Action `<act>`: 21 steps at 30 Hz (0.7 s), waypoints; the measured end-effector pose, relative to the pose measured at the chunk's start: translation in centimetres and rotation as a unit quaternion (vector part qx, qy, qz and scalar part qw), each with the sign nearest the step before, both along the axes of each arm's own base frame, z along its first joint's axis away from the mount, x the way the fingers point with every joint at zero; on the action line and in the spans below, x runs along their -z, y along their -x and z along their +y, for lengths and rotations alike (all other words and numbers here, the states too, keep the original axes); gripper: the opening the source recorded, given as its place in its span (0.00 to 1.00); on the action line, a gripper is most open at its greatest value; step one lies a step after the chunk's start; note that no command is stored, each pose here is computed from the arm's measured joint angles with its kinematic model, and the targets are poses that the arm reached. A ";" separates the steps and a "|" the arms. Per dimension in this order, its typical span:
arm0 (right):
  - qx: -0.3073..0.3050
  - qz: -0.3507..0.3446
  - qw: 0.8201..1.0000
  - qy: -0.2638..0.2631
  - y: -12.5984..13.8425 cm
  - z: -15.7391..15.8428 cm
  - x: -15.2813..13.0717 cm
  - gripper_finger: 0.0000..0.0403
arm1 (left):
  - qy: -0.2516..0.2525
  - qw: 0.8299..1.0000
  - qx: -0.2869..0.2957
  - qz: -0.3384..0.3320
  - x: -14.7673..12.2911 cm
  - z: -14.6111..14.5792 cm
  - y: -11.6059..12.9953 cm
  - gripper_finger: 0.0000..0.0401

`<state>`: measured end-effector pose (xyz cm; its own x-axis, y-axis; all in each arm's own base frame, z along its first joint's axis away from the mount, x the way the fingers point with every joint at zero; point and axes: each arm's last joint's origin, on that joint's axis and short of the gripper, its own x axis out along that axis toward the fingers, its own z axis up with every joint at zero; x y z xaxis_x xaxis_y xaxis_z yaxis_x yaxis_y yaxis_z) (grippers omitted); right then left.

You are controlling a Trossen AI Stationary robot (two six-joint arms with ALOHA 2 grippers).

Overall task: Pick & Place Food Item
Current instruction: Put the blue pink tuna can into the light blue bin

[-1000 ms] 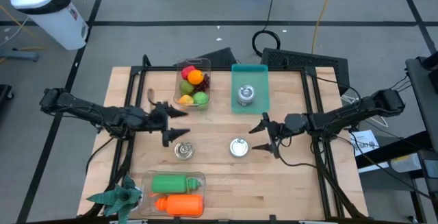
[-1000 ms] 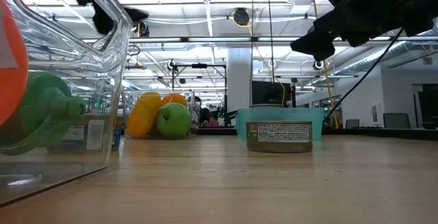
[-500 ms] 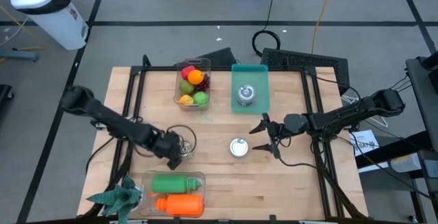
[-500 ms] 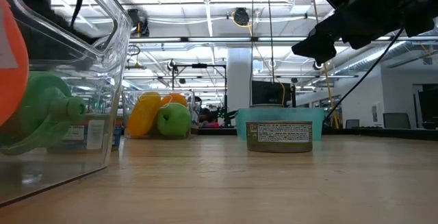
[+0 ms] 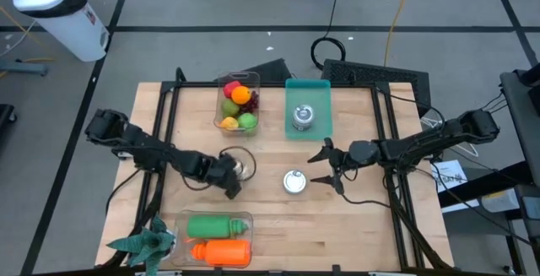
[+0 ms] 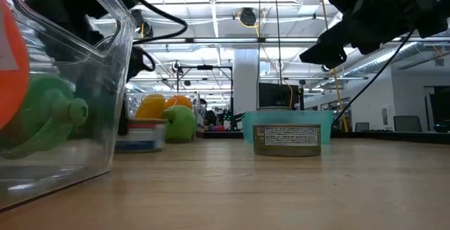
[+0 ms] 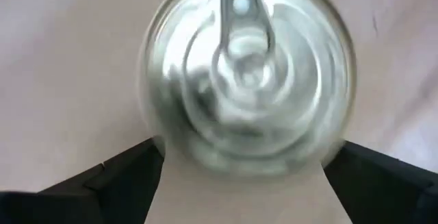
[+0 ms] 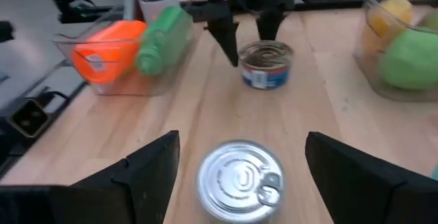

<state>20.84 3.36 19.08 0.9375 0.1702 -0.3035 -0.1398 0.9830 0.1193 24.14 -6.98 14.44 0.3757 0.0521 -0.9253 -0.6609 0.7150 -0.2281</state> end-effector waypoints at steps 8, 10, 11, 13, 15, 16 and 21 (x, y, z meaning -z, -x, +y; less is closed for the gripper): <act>0.024 0.011 1.000 0.010 0.0 -0.2 0.2 0.74 | -0.046 0.985 0.081 -0.143 -0.6 2.1 -3.7 0.97; 0.022 0.012 1.000 0.010 0.1 -0.1 0.3 0.74 | -0.049 0.979 0.102 -0.172 -0.3 2.4 -4.7 0.97; 0.022 0.013 1.000 0.010 0.1 -0.1 0.3 0.74 | -0.049 0.977 0.109 -0.179 -0.1 2.6 -5.0 0.97; 0.023 0.018 1.000 0.008 0.1 -0.1 0.4 0.74 | -0.042 0.974 0.115 -0.188 0.7 3.1 -5.7 0.97; 0.027 0.026 0.999 -0.005 0.1 -0.1 0.5 0.74 | -0.025 0.973 0.121 -0.196 1.7 3.4 -6.3 0.97; 0.029 0.033 0.999 -0.009 0.2 -0.1 0.6 0.74 | -0.015 0.972 0.125 -0.199 2.2 3.5 -6.6 0.97; 0.035 0.073 0.996 -0.020 0.7 0.1 2.0 0.74 | -0.007 0.966 0.146 -0.213 3.3 3.0 -8.4 0.97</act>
<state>20.18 3.50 17.08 0.8937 0.1204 -0.4322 -0.0490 0.9837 0.1727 32.55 -4.01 11.17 0.7233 -0.1026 -0.6829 -0.2784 0.8616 -0.4243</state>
